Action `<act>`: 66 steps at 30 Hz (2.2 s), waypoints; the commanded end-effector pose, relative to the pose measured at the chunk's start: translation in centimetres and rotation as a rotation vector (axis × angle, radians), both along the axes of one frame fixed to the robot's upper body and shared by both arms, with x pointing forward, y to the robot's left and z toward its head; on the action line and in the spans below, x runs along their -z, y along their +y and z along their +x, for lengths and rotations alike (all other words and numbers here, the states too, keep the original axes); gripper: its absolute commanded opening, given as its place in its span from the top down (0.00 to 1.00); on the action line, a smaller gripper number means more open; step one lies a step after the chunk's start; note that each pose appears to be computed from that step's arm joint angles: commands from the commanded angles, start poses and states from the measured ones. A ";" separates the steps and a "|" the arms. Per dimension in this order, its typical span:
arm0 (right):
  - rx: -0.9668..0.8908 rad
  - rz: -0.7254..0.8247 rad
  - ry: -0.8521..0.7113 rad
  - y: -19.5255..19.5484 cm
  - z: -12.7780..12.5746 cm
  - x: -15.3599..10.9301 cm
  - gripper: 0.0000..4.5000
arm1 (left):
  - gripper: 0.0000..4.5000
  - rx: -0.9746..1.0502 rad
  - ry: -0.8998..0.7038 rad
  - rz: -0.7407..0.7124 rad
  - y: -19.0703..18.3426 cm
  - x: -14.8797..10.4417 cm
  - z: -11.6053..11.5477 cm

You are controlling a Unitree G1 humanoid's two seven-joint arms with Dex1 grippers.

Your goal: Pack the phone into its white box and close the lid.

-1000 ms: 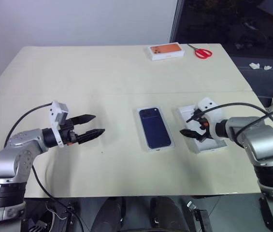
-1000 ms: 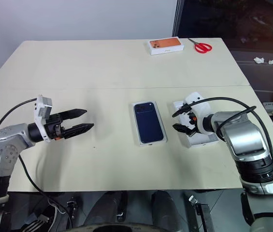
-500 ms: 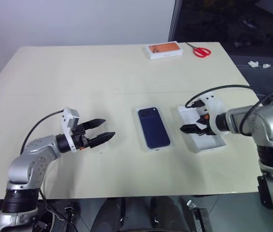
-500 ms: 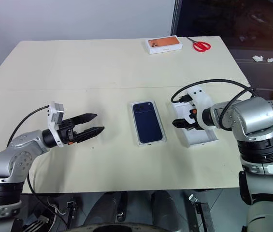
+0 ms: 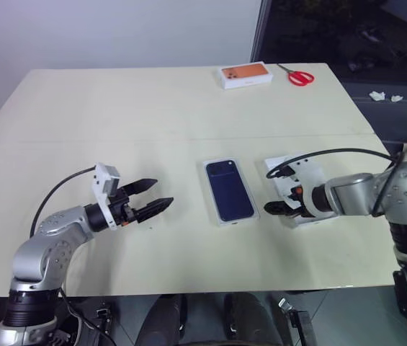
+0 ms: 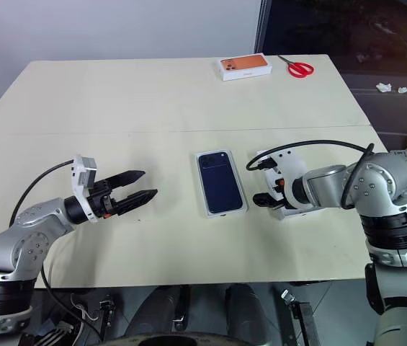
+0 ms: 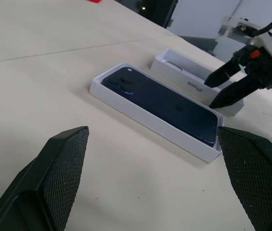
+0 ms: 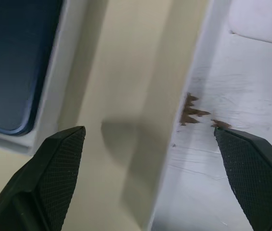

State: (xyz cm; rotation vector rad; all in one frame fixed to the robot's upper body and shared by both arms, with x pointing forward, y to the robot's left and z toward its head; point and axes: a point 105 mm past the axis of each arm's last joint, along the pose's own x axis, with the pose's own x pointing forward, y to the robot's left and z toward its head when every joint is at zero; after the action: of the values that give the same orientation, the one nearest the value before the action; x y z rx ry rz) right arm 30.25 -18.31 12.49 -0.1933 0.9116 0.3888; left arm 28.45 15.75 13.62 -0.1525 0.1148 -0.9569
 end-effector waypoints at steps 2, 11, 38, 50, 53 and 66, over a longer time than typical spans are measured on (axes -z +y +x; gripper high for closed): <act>0.018 -0.005 -0.028 -0.1 -0.2 -0.7 0.51 | 0.00 0.024 -0.042 -0.012 -0.6 -1.3 -0.2; 0.065 -0.019 -0.067 -0.1 0.4 -1.1 0.98 | 0.00 0.022 -0.045 -0.011 -0.6 -1.4 0.1; -0.174 1.647 0.084 15.0 -0.3 -11.5 0.98 | 0.00 -0.068 -0.080 -0.092 2.2 -4.1 1.6; -0.270 1.526 0.370 17.3 -3.1 -5.4 1.00 | 0.18 -0.047 -0.038 -0.106 1.2 -3.5 1.0; -0.271 1.525 0.374 17.4 -3.1 -5.4 1.00 | 0.35 -0.032 -0.028 -0.110 0.7 -3.2 0.7; -0.205 1.396 0.333 16.2 -2.9 -3.6 1.00 | 0.93 -0.012 0.015 -0.137 -2.4 -0.1 0.6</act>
State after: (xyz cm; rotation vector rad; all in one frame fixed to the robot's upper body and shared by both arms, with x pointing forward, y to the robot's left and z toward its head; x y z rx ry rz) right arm 27.67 -2.15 15.28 1.0963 0.7946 1.1385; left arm 28.97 13.75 13.28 -0.3078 0.0909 -0.9428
